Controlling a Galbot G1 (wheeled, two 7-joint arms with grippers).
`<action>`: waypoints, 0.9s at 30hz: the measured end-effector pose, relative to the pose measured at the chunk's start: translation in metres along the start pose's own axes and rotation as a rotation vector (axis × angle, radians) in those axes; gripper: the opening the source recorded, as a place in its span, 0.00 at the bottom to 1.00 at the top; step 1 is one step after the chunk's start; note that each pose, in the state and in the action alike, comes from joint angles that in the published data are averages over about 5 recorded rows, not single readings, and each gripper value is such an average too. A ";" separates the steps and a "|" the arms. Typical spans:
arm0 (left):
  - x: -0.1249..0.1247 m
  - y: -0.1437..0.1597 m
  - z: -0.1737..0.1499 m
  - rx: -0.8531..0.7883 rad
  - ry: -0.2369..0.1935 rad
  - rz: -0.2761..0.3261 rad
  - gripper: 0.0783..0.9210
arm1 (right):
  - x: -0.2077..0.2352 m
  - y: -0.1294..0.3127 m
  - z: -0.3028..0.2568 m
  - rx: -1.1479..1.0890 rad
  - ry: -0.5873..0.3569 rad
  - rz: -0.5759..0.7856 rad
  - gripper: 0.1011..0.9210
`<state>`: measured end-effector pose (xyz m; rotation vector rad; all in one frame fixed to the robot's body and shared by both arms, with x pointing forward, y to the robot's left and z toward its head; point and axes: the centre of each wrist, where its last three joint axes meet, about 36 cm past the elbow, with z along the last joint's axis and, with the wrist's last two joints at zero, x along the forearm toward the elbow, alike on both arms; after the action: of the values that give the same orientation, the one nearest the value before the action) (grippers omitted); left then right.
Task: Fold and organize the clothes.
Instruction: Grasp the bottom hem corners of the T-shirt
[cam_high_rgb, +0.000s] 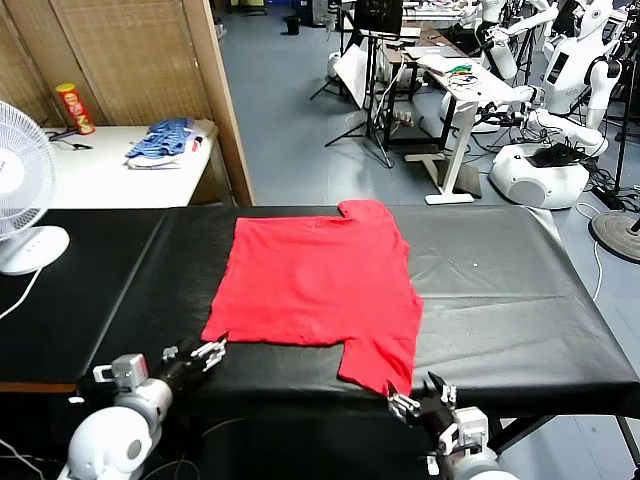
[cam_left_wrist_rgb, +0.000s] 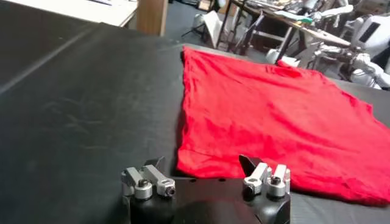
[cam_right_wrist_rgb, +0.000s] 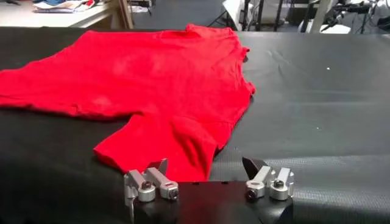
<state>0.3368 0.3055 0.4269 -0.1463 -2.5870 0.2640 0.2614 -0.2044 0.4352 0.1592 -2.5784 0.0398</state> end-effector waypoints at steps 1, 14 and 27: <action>0.000 0.000 0.000 -0.003 0.000 0.000 0.85 | 0.000 0.000 0.000 0.001 0.001 0.001 0.80; -0.011 0.006 0.011 -0.012 0.007 -0.036 0.43 | -0.004 0.006 0.010 0.005 0.027 0.004 0.26; -0.001 -0.002 0.016 -0.012 0.004 -0.034 0.06 | 0.031 -0.003 -0.003 -0.011 0.023 0.036 0.02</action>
<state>0.3292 0.3011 0.4138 -0.1062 -2.5854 0.2359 0.2370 -0.2105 0.4543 0.1076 -2.5582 0.0411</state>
